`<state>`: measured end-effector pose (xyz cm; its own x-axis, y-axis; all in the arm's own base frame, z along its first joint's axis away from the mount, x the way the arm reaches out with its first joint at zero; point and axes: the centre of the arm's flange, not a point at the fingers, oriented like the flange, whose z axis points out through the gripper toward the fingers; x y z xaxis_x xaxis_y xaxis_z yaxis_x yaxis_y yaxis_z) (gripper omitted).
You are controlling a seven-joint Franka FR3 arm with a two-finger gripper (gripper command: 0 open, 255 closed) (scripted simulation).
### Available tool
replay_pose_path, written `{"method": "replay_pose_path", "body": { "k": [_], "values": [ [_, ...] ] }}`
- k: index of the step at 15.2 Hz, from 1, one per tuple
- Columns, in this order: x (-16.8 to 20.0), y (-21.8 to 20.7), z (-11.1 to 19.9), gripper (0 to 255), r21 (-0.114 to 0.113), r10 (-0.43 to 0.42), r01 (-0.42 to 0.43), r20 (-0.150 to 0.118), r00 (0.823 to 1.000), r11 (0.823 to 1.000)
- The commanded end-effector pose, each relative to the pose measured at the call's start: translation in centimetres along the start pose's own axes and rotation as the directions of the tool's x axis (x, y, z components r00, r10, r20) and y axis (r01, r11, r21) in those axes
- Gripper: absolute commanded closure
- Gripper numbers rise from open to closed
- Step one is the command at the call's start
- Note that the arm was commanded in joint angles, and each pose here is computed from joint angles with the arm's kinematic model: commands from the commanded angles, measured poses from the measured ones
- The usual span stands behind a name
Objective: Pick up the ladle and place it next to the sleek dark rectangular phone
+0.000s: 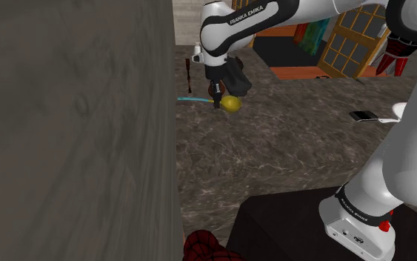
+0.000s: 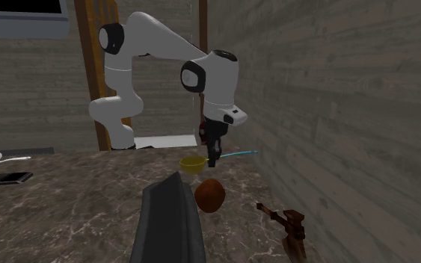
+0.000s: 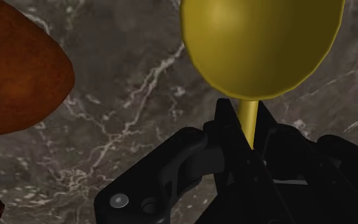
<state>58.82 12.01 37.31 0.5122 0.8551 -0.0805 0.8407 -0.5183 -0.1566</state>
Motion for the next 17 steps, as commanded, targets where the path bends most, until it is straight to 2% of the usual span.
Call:
{"method": "replay_pose_path", "body": {
  "k": [1,15,17],
  "values": [
    [-0.2,-0.2,-1.1,255,0.0,0.0,0.0,0.0,1.0,1.0],
    [-0.7,-1.4,-8.2,255,0.0,0.0,0.0,0.0,1.0,1.0],
    [-3.3,-0.9,-8.1,255,0.0,0.0,0.0,0.0,1.0,1.0]
  ]
}}
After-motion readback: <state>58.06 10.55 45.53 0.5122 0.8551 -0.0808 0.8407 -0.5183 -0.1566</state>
